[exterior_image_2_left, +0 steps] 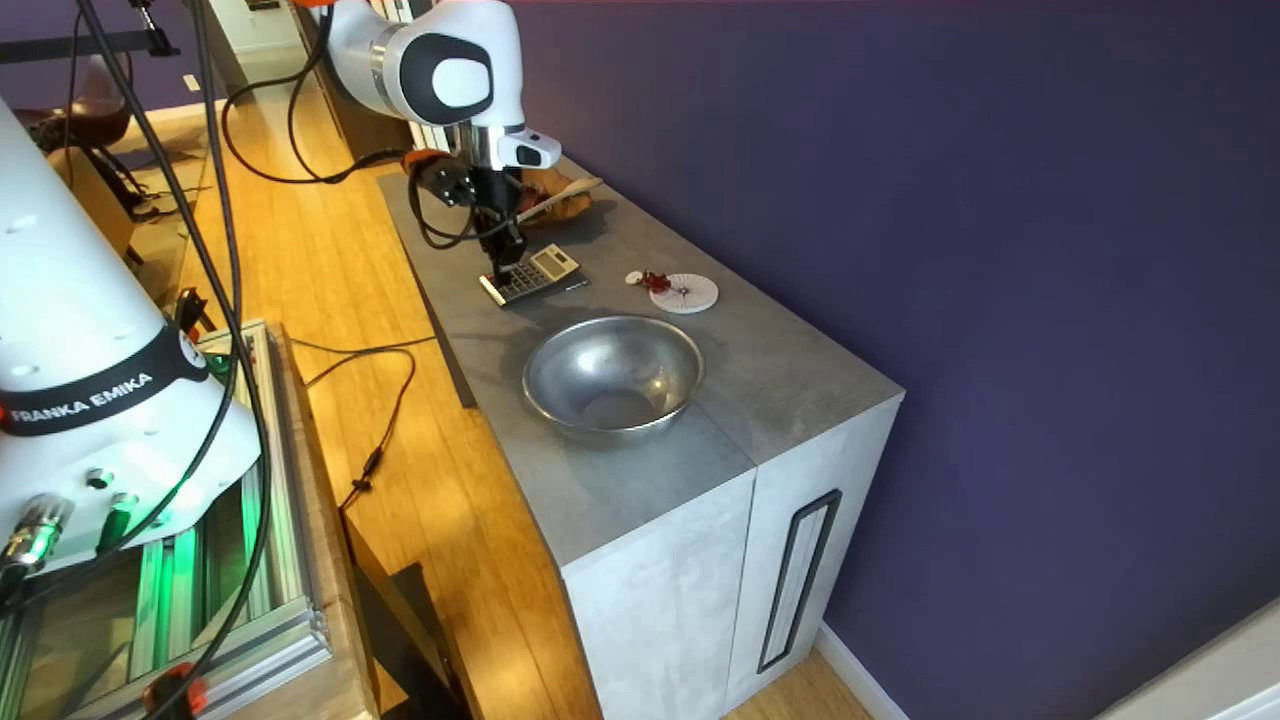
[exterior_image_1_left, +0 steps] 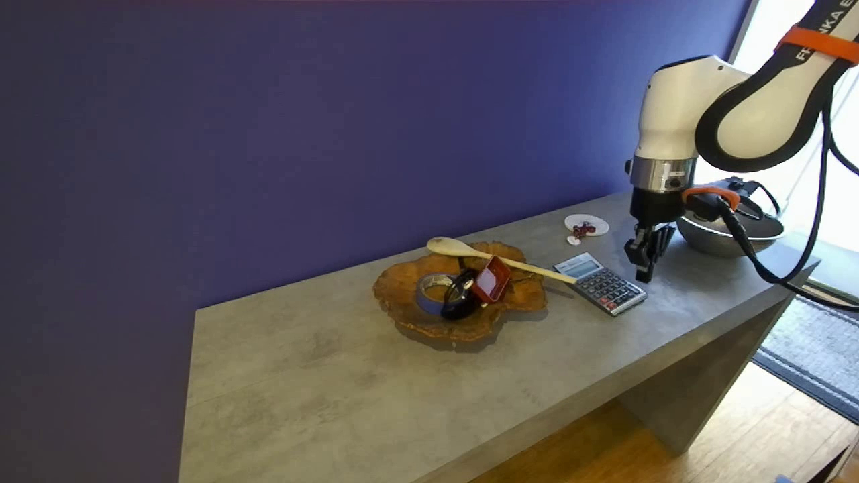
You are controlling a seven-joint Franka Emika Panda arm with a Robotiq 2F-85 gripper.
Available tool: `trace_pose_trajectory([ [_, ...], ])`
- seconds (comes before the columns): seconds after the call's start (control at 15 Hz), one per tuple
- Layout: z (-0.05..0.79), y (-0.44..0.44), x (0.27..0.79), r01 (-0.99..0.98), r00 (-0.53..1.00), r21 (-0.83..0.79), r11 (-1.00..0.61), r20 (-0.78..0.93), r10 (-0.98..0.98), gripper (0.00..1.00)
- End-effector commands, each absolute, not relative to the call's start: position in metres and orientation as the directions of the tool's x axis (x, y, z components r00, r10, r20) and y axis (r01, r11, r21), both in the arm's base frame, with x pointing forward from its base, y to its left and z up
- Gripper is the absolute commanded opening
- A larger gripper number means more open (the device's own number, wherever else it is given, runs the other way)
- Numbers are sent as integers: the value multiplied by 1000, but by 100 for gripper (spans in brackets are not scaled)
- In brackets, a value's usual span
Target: Press the buttons on the calculator
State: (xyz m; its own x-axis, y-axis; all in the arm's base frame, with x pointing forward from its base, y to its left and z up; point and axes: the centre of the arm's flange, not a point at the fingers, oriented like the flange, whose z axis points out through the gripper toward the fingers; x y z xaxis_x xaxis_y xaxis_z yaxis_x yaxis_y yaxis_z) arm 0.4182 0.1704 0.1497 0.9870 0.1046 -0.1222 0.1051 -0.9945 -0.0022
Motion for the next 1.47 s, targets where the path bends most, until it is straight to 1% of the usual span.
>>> trace_pose_trajectory([
  [0.0,142,170,414,116,990,-36,-993,-71,118,0],
  [0.8,123,170,414,123,989,-32,-992,-74,125,0],
  [1.2,108,171,418,117,987,-31,-993,-112,119,0],
  [1.4,116,169,415,111,988,-28,-993,-102,113,0],
])
